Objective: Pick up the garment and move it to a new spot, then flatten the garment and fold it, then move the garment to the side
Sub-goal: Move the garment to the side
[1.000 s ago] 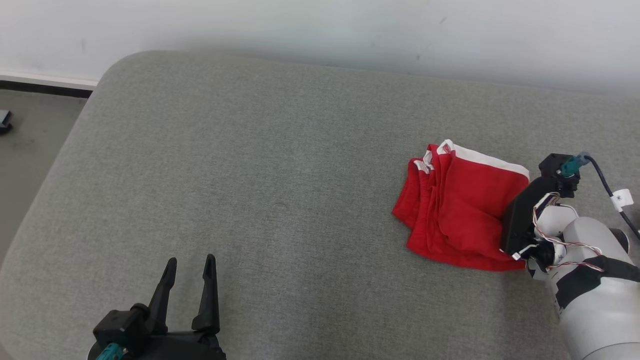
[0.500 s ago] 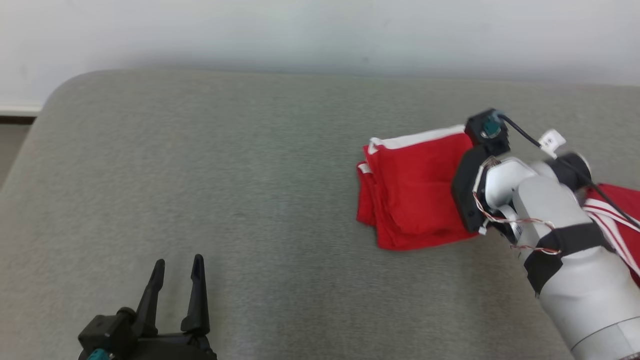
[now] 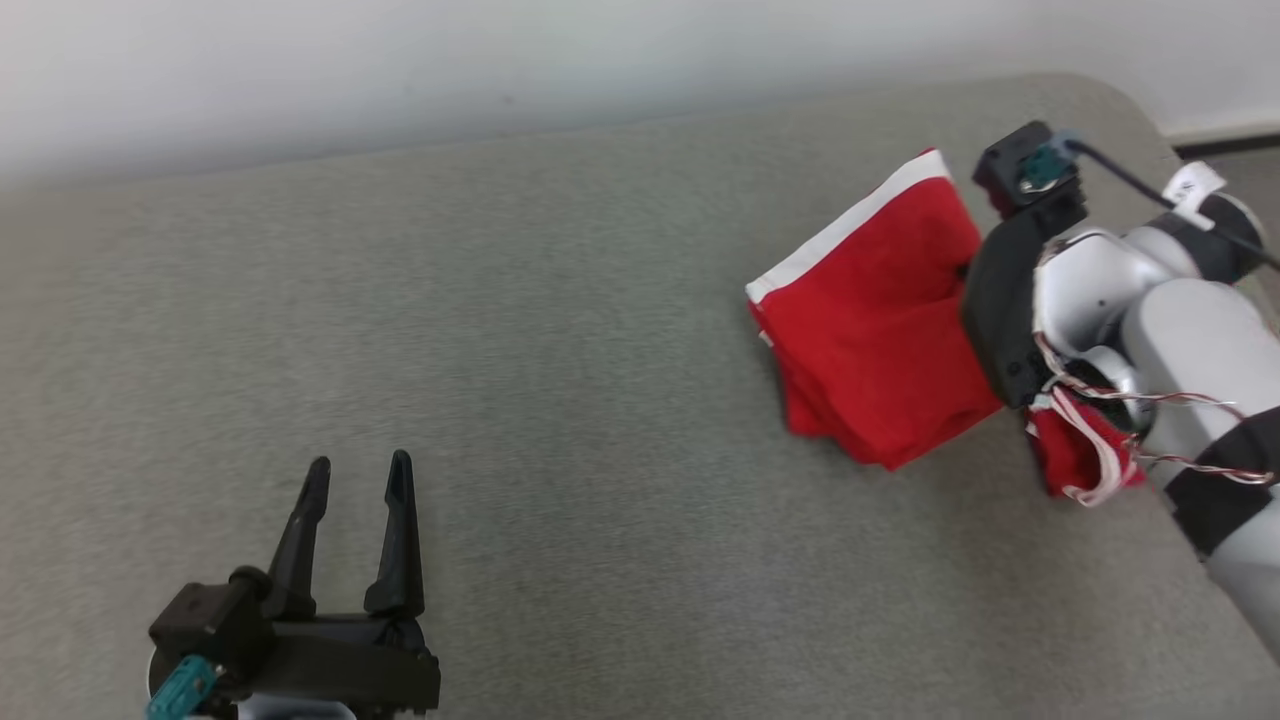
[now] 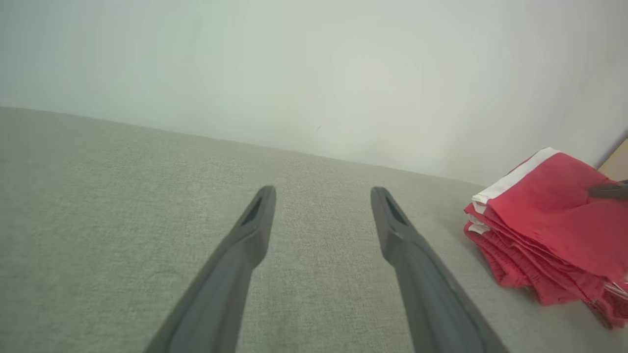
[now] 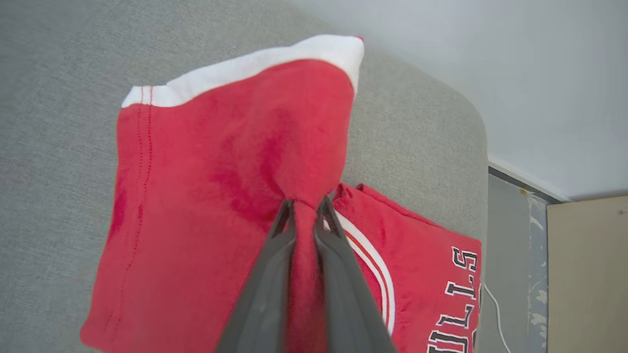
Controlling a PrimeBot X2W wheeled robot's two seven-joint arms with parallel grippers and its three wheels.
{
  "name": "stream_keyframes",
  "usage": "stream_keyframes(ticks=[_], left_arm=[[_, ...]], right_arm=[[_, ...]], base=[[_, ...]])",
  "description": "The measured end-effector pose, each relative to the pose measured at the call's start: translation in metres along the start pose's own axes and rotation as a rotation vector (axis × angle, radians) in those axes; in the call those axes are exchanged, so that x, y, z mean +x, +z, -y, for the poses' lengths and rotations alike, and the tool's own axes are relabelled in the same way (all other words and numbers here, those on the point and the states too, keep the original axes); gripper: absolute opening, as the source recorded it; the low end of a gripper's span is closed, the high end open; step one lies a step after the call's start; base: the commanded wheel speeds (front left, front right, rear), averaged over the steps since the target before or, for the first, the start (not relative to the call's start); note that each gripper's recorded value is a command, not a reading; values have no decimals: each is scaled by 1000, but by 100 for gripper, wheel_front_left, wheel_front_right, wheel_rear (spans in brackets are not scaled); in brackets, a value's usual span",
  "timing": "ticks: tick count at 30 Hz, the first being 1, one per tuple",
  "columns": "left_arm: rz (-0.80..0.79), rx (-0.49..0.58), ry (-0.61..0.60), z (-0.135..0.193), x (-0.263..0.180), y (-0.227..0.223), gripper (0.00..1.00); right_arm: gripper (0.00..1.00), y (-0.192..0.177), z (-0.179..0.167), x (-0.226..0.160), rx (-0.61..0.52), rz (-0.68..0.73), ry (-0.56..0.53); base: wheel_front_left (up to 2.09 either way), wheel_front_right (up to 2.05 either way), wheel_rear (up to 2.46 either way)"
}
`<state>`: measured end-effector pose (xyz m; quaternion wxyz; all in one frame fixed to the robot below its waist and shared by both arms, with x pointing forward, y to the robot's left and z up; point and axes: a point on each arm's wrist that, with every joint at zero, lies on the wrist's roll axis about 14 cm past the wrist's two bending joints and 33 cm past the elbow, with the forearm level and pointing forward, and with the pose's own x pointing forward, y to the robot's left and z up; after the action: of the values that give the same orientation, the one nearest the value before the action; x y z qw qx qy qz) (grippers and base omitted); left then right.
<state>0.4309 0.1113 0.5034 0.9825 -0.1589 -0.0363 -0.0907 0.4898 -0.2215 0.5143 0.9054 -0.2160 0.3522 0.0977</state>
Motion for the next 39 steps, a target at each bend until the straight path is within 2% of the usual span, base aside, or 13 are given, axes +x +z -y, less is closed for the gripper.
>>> stream_keyframes(ticks=[9, 13, 21, 28, 29, 30, 31, 35, 39], left_arm=[[-53, -13, -117, 34, 30, -31, 100], [-76, -21, -149, 42, 39, -44, 100], [-97, -24, -200, 51, 54, -62, 100], [-73, -15, -202, 44, 62, -59, 100], [-71, -11, -196, 42, 63, -58, 100], [-67, -5, -192, 39, 63, -57, 100], [-64, -2, -188, 36, 63, -56, 100], [-52, 25, -147, 20, 59, -48, 100], [-34, 44, -114, 10, 51, -36, 100]], right_arm=[[0, -57, 67, -18, 85, -79, -151], [0, -80, 90, -20, 85, -129, -220], [0, -126, 139, -20, 105, -218, -368], [0, -154, 157, -4, 141, -259, -441], [18, -155, 158, 0, 150, -253, -446], [70, -157, 158, 3, 159, -251, -450], [100, -159, 156, 7, 166, -249, -449], [100, -148, 138, 28, 161, -164, -422], [100, -128, 121, 32, 160, -57, -392]], base=[[0, 0, 0], [0, 0, 0], [0, 0, 0], [0, 0, 0], [0, 0, 0], [0, 0, 0], [0, 0, 0], [0, 0, 0], [0, 0, 0]])
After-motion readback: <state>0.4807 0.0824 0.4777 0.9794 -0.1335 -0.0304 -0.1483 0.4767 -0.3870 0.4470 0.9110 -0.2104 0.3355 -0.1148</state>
